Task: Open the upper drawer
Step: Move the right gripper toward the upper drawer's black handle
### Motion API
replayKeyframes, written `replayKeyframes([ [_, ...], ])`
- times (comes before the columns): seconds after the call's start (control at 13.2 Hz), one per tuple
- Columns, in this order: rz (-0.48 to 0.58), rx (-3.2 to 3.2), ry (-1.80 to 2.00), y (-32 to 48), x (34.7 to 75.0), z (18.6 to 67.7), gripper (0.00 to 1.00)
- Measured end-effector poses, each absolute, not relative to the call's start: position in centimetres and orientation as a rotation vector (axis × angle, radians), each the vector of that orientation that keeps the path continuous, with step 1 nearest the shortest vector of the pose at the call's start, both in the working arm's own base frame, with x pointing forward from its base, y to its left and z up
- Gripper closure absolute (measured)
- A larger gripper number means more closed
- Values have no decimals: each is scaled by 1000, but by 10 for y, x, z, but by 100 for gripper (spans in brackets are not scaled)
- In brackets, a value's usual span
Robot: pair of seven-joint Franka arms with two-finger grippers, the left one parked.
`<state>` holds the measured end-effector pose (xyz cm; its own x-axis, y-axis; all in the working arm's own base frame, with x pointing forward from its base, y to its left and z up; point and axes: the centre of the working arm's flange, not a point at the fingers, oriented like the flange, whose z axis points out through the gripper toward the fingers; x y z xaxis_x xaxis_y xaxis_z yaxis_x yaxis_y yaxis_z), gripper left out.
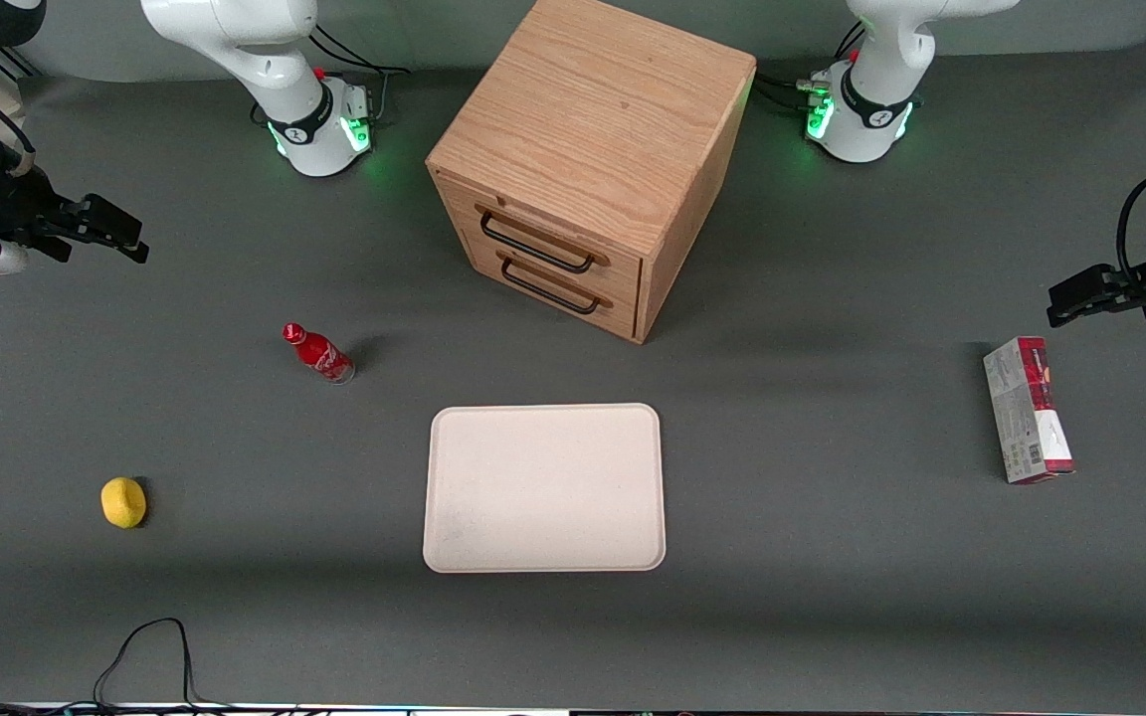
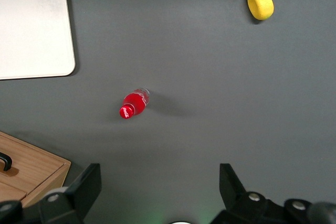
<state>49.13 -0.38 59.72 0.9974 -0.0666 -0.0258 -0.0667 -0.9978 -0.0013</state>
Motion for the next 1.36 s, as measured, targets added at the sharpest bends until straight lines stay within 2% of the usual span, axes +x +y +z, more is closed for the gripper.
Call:
replayKeyframes([
  [0.45, 12, -3139, 17, 27, 507, 596, 0],
  [0.76, -6, -3111, -220, 113, 549, 589, 0],
  [0.91, -2, -3075, -378, 170, 555, 585, 0],
  [1.21, 2, -2946, -813, 281, 525, 585, 0],
  [1.36, 6, -2840, -1102, 310, 507, 586, 0],
])
